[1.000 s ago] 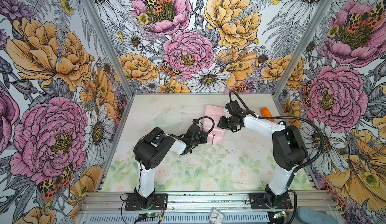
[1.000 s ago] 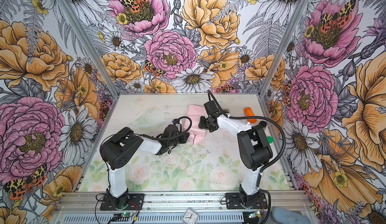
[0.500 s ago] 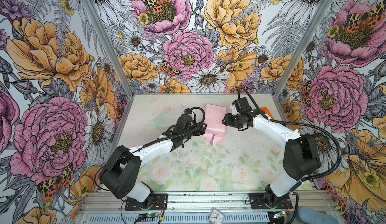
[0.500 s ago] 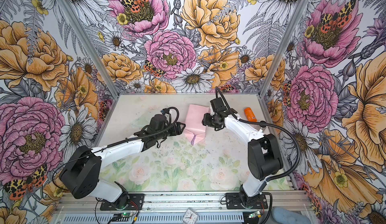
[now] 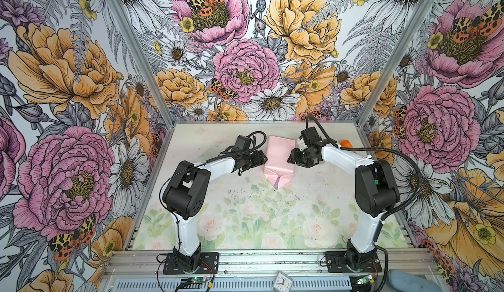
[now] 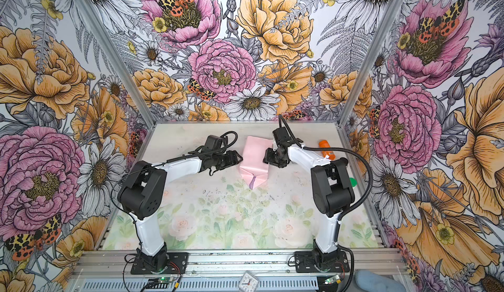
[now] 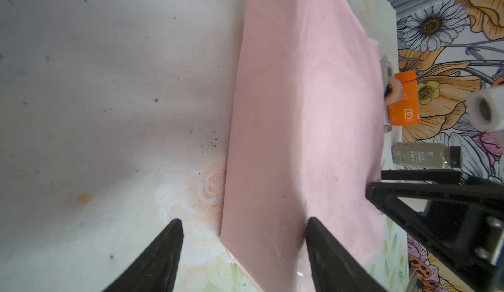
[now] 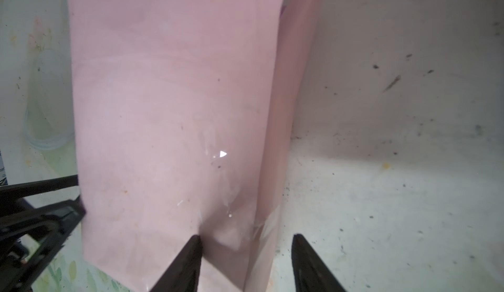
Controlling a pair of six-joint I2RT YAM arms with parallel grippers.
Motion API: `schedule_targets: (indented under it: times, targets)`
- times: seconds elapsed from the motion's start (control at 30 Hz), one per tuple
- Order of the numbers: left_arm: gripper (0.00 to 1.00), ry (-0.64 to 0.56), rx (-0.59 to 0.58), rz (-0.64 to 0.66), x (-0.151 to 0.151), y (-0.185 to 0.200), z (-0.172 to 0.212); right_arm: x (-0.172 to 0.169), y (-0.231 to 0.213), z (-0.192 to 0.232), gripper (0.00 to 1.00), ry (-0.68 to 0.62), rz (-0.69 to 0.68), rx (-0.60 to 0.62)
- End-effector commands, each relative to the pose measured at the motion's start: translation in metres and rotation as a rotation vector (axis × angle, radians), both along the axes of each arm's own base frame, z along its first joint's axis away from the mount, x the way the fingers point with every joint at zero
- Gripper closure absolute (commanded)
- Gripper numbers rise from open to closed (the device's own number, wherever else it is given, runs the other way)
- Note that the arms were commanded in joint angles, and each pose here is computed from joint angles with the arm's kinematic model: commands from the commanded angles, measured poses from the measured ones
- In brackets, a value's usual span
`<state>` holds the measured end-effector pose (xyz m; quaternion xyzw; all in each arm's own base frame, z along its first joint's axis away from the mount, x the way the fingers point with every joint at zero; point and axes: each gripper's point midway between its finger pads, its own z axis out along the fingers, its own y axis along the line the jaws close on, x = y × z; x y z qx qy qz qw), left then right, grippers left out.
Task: Wrap the gift box in paper
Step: 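Raise the left gripper off the box end while the right gripper repositions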
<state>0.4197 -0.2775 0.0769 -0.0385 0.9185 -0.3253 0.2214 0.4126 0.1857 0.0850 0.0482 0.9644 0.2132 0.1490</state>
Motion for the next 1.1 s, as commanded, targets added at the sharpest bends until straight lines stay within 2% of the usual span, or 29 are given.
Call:
schedule_targets:
  times: [0.0, 0.17, 0.37, 0.5, 0.77, 0.87, 0.97, 1.07]
  targets:
    - [0.33, -0.028, -0.073, -0.033, 0.003, -0.021, 0.016, 0.004, 0.008, 0.003, 0.48, -0.01, 0.034, 0.015]
    - [0.44, -0.033, -0.109, -0.064, -0.001, -0.035, 0.015, 0.0, 0.011, -0.001, 0.54, 0.0, 0.053, 0.019]
    - [0.49, -0.055, -0.13, -0.087, -0.016, -0.047, 0.022, -0.005, 0.02, -0.005, 0.59, 0.003, 0.109, 0.03]
    - [0.5, -0.065, -0.145, -0.08, -0.033, -0.047, 0.028, -0.013, 0.036, -0.004, 0.6, -0.005, 0.188, 0.046]
    - [0.48, -0.113, -0.111, -0.033, -0.088, -0.027, 0.041, -0.023, 0.067, -0.006, 0.59, -0.011, 0.298, 0.067]
    - [0.43, -0.173, -0.053, -0.005, -0.103, -0.011, 0.048, -0.017, 0.071, 0.003, 0.54, -0.048, 0.3, 0.052]
    - [0.35, -0.3, 0.093, -0.009, -0.109, 0.01, 0.062, -0.007, 0.065, 0.028, 0.48, -0.124, 0.273, 0.027]
    - [0.26, -0.452, 0.238, -0.091, -0.111, 0.024, 0.084, -0.003, 0.051, 0.055, 0.47, -0.192, 0.232, 0.013]
